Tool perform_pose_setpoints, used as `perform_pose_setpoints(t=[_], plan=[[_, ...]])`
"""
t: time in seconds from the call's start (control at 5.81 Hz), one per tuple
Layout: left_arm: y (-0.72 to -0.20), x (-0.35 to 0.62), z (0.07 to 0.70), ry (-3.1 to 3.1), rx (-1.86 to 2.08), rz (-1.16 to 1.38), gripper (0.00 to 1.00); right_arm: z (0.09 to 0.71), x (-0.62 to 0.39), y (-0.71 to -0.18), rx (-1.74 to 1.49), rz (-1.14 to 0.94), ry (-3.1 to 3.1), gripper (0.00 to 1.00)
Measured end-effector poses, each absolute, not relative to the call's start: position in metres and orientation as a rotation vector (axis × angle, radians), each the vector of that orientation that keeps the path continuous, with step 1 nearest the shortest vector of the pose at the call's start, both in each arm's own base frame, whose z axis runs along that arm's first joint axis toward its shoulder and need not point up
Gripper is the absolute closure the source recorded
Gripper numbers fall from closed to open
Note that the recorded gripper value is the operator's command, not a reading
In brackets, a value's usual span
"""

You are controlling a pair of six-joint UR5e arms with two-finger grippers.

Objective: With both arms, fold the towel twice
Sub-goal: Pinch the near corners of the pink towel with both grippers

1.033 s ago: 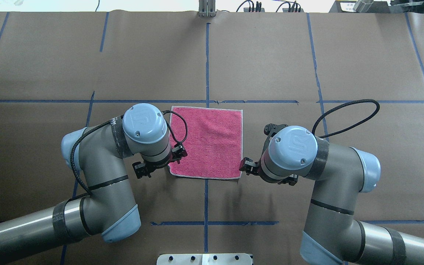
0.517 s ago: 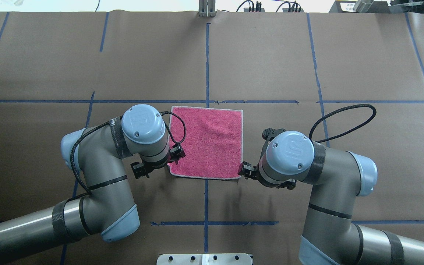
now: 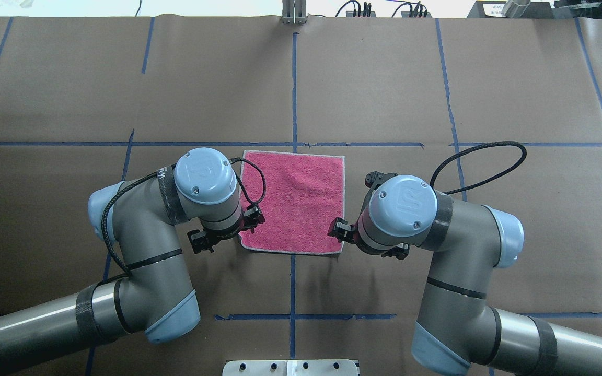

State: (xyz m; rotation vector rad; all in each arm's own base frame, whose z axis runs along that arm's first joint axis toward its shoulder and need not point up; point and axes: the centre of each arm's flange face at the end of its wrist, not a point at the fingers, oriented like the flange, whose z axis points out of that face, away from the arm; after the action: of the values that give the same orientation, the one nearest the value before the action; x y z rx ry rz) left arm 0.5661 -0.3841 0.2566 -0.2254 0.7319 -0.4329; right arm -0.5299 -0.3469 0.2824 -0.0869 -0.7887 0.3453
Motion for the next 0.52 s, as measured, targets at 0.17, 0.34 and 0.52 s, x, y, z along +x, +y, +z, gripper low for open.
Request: perform_pose_setpoints(t=[0.17, 0.34, 0.52], plan=[[-0.384, 0.566, 0.256, 0.733, -0.225, -0.433, 0.02, 0.291, -0.543, -0.357, -0.084, 0.355, -0.8, 0.0], [-0.384, 0.566, 0.257, 0.732, -0.225, -0.433, 0.06, 0.296, -0.551, -0.363, -0.084, 0.362, -0.809, 0.0], [-0.384, 0.566, 0.257, 0.731, -0.225, -0.433, 0.06, 0.293, -0.555, -0.365, -0.085, 0.365, -0.819, 0.0]])
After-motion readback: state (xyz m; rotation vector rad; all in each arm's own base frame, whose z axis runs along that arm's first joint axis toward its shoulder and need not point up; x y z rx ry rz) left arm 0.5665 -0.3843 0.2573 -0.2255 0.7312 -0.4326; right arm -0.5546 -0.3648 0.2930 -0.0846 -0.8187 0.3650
